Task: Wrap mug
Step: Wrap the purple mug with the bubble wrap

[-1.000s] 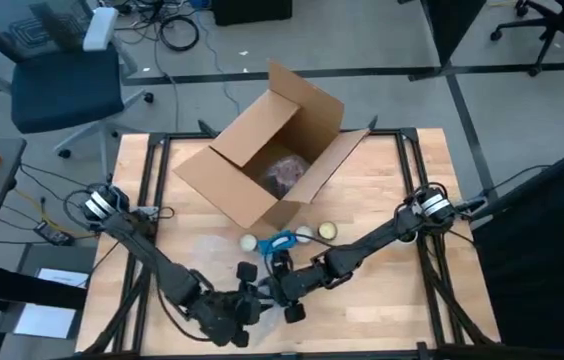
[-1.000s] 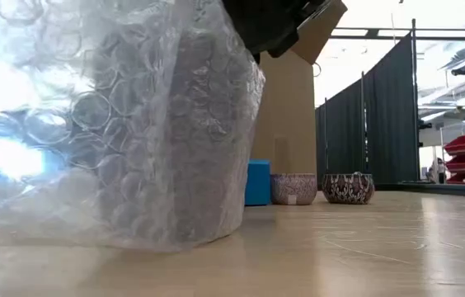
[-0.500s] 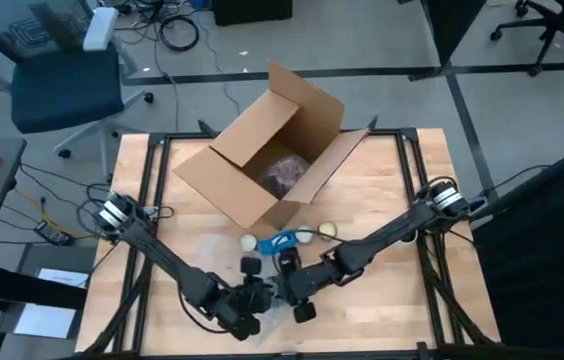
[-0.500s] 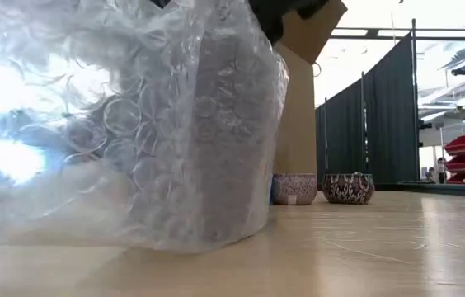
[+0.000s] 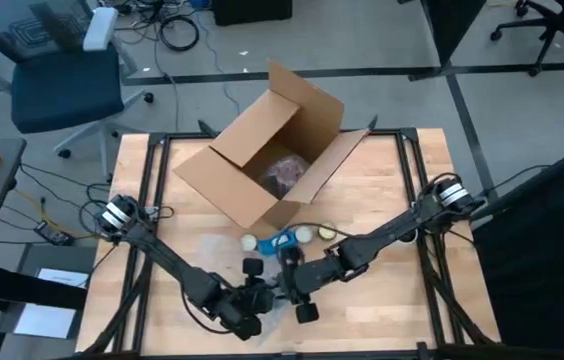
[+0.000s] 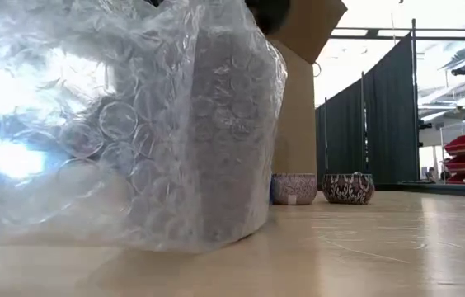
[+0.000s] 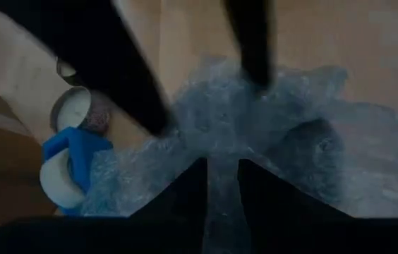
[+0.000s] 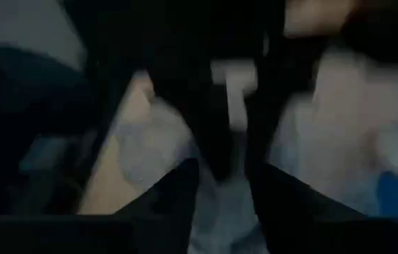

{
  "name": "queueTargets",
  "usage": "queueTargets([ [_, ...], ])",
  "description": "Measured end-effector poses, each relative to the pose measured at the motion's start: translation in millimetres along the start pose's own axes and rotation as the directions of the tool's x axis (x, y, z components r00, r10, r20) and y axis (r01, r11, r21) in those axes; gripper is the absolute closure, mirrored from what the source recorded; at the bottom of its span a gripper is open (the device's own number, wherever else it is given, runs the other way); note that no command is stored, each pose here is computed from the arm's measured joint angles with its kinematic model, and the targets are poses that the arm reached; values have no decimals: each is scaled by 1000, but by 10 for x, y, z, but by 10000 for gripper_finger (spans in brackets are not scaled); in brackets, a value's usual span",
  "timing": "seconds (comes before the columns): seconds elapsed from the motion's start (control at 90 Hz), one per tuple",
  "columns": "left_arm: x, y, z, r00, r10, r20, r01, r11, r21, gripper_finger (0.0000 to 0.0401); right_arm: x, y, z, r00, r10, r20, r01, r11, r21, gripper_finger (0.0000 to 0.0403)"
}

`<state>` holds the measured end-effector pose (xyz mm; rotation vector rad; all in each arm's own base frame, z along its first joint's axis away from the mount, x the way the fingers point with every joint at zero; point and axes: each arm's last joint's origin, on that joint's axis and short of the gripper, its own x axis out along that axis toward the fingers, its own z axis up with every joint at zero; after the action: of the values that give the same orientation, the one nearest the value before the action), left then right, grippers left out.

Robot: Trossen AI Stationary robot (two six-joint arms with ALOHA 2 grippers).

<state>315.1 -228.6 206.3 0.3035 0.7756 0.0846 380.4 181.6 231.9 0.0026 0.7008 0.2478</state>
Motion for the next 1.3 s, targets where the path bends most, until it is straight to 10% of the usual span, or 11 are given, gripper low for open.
queueTargets([
  [0.389, -748, 23, 408, 994, -9, -106, 15, 998, 54, 332, 290, -102, -234, 989, -2, -147, 11, 998, 62, 400],
  [0.6, -1157, -225, 172, 962, -114, -249, 83, 988, -131, 332, 285, -108, -251, 986, -15, -164, 27, 997, 75, 402],
  [0.867, -535, -455, -438, 961, -156, -227, 94, 960, -262, 332, 269, -103, -227, 981, -12, -191, 28, 996, 83, 403],
  [1.3, 251, -70, -339, 984, -136, 111, 160, 958, -240, 332, 152, -108, -129, 951, -15, -310, 37, 997, 65, 403],
])
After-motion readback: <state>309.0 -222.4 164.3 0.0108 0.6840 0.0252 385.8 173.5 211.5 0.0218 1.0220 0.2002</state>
